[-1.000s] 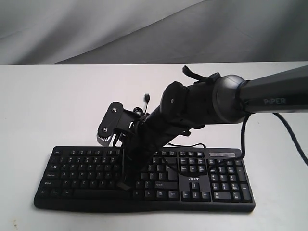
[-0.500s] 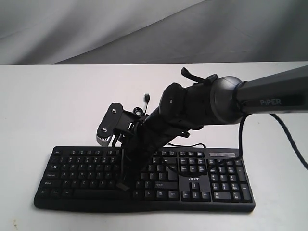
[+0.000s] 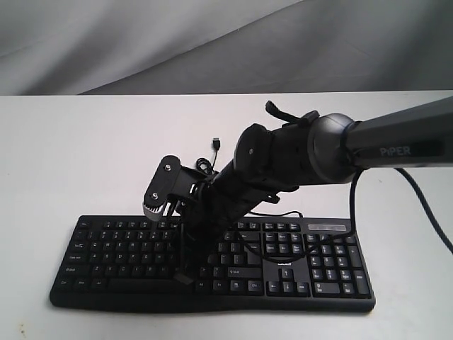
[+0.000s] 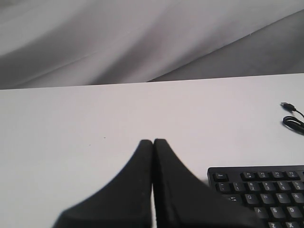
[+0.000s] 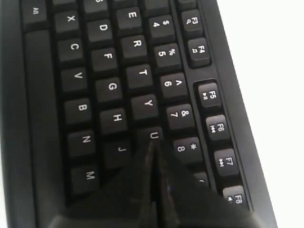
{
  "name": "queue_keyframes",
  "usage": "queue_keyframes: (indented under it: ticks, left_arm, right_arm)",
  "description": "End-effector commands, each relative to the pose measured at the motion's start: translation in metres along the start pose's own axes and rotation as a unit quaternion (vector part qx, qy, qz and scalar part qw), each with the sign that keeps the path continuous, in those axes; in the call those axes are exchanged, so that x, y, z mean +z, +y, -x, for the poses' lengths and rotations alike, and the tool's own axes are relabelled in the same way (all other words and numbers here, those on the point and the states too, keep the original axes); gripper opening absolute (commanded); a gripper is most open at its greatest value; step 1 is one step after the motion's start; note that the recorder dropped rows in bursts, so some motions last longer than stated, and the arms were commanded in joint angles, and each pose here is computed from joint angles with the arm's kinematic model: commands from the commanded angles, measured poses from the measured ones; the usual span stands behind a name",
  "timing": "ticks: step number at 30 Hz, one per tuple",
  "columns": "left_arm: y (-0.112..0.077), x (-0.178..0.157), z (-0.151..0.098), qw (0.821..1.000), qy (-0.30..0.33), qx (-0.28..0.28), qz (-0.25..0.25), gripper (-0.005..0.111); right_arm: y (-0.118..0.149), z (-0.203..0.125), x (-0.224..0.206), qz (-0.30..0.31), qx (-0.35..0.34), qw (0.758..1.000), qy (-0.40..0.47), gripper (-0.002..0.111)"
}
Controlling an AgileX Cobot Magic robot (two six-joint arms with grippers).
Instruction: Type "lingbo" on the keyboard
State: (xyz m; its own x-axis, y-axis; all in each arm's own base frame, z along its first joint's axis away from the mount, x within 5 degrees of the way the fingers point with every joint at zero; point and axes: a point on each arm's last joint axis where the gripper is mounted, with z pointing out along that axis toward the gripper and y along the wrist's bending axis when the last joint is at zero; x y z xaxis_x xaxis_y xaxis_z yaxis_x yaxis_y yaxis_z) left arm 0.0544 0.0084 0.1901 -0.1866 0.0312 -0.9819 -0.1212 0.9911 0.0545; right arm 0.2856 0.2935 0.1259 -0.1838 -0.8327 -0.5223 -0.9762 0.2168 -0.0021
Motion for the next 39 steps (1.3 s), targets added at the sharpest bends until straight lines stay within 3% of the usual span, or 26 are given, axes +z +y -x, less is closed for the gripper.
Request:
queue_keyframes:
  ticks: [1,13,25,39]
  left_arm:
    - [0.000,0.000,-0.001,1.000,-0.002,-0.003,0.000,0.001]
    - [0.000,0.000,-0.001,1.000,-0.002,-0.003,0.000,0.001]
    - [0.000,0.000,-0.001,1.000,-0.002,-0.003,0.000,0.001]
    - [0.000,0.000,-0.001,1.000,-0.002,-0.003,0.000,0.001]
  right_arm:
    - [-0.001,0.001,0.000,0.000,-0.007,1.000,0.001,0.000]
    - [-0.001,0.006,-0.009,-0.008,-0.011,1.000,-0.009,0.000]
    - [0.027,0.017,-0.001,0.035,-0.026,0.999,-0.009,0.000]
    - [0.029,0.016,0.003,0.034,-0.033,0.999,-0.004,0.000]
